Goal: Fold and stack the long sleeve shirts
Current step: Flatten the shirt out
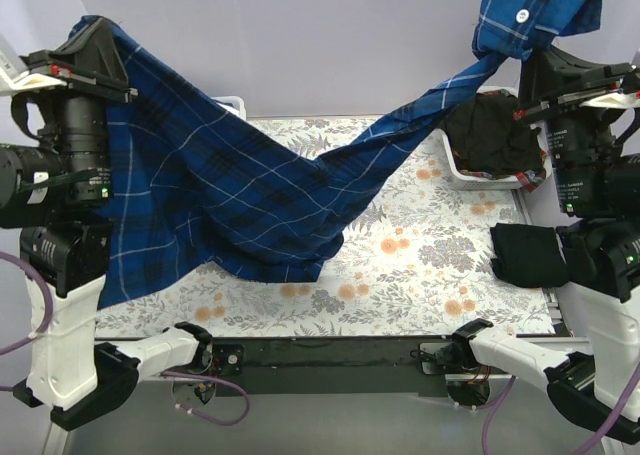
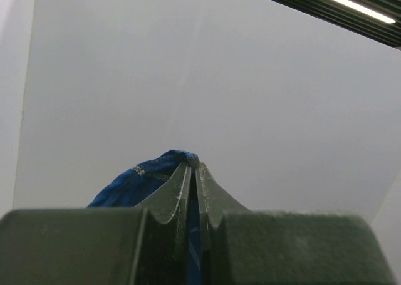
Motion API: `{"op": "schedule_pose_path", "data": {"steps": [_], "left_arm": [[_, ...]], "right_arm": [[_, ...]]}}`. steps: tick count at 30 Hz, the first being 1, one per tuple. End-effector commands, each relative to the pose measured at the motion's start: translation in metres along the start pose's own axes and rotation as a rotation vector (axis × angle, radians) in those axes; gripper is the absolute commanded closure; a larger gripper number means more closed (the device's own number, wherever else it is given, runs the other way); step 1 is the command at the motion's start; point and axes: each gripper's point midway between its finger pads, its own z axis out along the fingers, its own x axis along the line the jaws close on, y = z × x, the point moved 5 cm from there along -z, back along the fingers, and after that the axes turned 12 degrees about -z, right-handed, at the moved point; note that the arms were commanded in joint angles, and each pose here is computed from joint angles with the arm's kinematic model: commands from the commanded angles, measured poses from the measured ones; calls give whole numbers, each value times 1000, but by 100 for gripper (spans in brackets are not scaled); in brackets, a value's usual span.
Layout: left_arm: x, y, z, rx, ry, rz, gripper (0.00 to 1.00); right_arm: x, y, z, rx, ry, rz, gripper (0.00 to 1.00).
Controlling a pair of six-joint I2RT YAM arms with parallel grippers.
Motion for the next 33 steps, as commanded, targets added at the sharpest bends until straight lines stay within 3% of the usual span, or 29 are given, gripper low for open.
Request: {"op": "schedule_pose_path", "data": {"steps": [1,9,17,21,25,27,28,33], "left_arm": [[-30,10,3,-1,-198,-14,100],[-50,12,-16,38,-396,-28,100],[-24,-5,-35,84,-292,-17,100],[-2,-42,-41,165,-198,8,100],[23,-105,-45,300,-106,44,100],[36,-132,-48,348,-54,49,100],[50,-166,-55,414,-16,73,100],[96,-245,-86,531,165,62,100]], "right_arm": [[-23,72,-7,-289,-60,3,99],[-45,151,-35,-590,-76,-17,99],[-60,194,-83,-795,-71,-35,99],[-59,199,-83,-843,-77,-42,99],[-54,188,-48,-802,-112,-55,99],[-41,162,-8,-723,-119,-74,99],[-32,139,19,-658,-132,-80,99],[-6,56,86,-433,-177,-117,99]]}}
